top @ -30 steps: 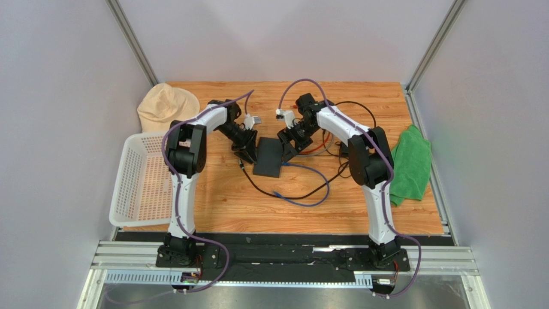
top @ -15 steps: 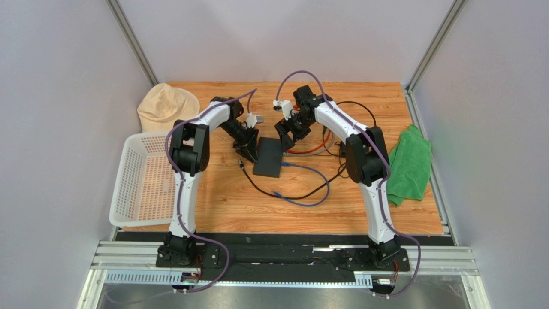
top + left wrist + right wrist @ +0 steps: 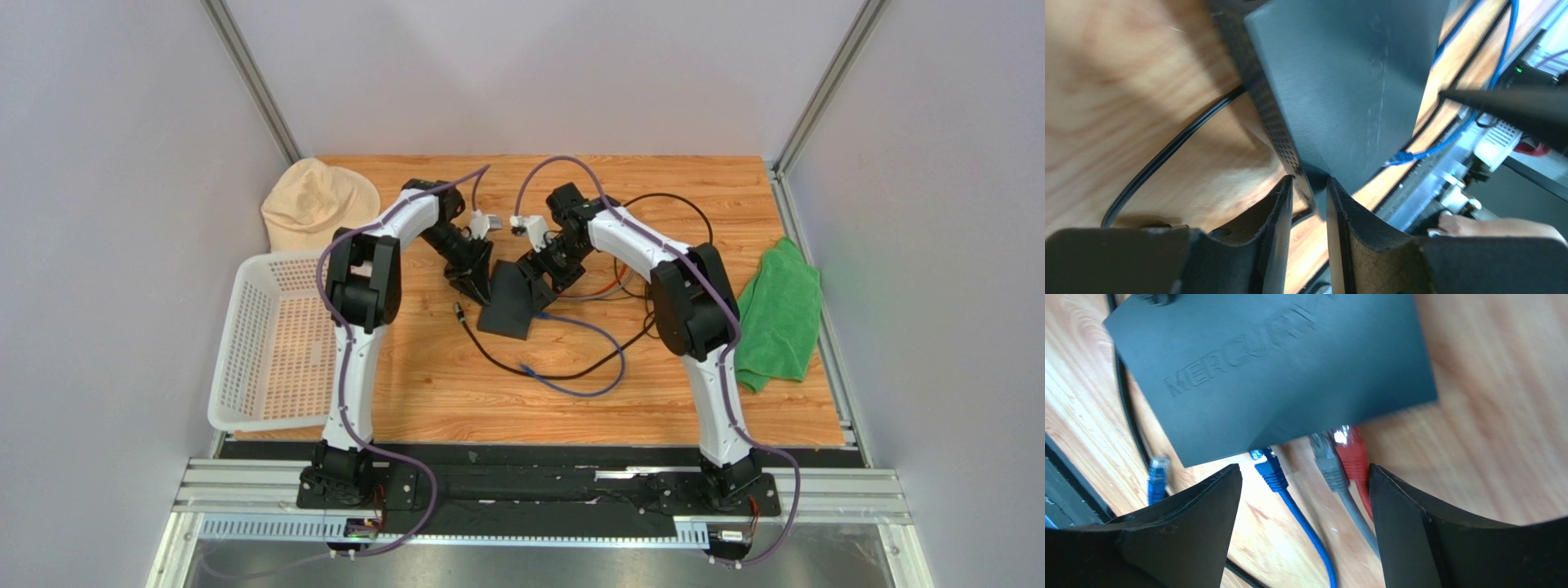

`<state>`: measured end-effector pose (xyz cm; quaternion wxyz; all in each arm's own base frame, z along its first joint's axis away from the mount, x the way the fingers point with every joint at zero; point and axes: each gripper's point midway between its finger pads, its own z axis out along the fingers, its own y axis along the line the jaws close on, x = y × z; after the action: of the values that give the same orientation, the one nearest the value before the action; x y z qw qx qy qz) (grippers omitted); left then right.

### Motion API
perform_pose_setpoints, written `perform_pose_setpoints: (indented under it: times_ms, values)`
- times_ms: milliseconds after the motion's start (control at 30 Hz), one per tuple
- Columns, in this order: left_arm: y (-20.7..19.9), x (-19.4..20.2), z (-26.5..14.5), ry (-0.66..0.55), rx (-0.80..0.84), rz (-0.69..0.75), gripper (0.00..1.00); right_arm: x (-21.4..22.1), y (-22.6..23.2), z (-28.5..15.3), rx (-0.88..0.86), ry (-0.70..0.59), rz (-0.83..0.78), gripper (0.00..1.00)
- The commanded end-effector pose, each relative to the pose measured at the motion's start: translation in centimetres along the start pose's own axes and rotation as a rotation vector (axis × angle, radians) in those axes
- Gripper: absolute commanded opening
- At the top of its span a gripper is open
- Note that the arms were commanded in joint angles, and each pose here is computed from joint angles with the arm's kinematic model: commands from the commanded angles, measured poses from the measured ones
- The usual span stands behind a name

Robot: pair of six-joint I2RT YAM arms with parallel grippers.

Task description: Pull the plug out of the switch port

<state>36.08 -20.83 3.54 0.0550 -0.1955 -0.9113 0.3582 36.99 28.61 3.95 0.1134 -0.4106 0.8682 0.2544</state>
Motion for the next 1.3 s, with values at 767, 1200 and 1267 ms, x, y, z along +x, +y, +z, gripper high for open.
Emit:
perform_pose_setpoints:
  times_ms: [767,1200,1267]
  values:
    - [-2.0,2.2,-0.7,-0.077,-0.097,0.12,0.0,-3.8,-3.0,-3.2,-0.149,-0.188,0.288,0.72]
    - [0.9,3.8,2.3,0.057,-0.211,0.103,0.0,-3.2,-2.3,-0.6,-0.28,-0.172,0.357,0.63]
    - [1.0,3.7,2.3,0.061,-0.223,0.107,0.0,-3.3,-2.3,-0.2,-0.293,-0.172,0.361,0.61]
